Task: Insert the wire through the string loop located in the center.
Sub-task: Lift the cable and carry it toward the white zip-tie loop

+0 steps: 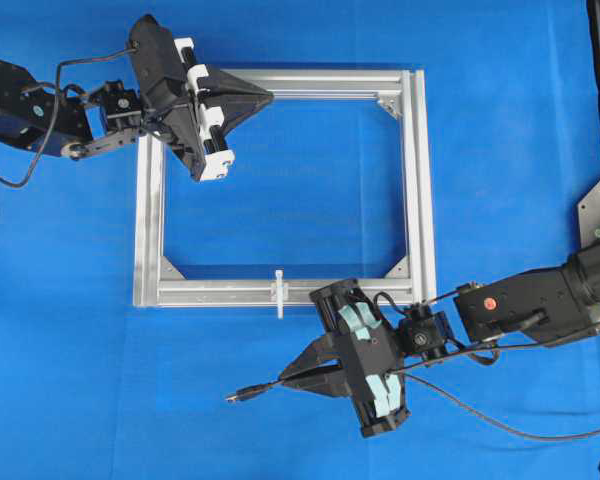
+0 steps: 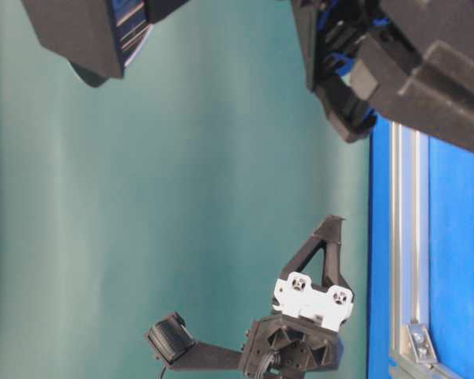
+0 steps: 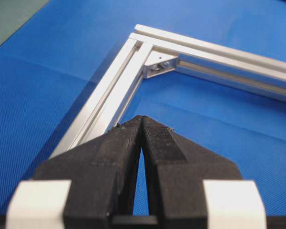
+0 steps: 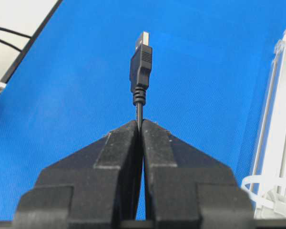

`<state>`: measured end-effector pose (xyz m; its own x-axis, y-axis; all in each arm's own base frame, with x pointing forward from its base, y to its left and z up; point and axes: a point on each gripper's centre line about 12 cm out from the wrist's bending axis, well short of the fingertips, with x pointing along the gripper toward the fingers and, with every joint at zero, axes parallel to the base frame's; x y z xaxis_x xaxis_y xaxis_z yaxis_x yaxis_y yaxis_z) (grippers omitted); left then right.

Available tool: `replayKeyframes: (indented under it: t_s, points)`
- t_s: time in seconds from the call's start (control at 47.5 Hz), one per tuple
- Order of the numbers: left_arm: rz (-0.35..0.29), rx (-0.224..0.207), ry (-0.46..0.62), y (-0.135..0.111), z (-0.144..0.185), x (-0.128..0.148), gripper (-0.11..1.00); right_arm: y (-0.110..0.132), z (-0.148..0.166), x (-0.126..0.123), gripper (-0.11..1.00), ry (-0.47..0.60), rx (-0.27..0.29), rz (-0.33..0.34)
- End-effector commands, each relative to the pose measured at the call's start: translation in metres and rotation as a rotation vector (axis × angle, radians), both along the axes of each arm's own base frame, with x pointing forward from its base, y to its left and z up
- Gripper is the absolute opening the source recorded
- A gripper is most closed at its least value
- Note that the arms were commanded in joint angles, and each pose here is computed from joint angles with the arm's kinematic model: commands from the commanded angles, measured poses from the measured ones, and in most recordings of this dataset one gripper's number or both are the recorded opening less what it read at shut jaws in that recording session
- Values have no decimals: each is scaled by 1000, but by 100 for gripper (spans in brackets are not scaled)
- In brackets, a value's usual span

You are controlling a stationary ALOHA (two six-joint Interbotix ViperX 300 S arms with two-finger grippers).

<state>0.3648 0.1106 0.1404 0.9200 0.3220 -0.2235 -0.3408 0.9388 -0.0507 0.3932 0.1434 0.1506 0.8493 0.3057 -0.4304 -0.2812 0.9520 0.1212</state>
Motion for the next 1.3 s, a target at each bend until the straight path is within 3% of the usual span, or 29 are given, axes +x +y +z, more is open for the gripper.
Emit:
replayKeyframes:
  t_s: [0.0, 1.009, 1.283]
  points:
    - [-4, 16, -48, 0, 16, 3, 0, 3, 17, 2, -3, -44, 14, 6]
    - [-3, 14, -49, 0, 16, 3, 0, 2, 17, 1, -3, -44, 13, 6]
    - [-3, 12, -46, 0, 16, 3, 0, -5, 12, -18, -3, -18, 12, 1]
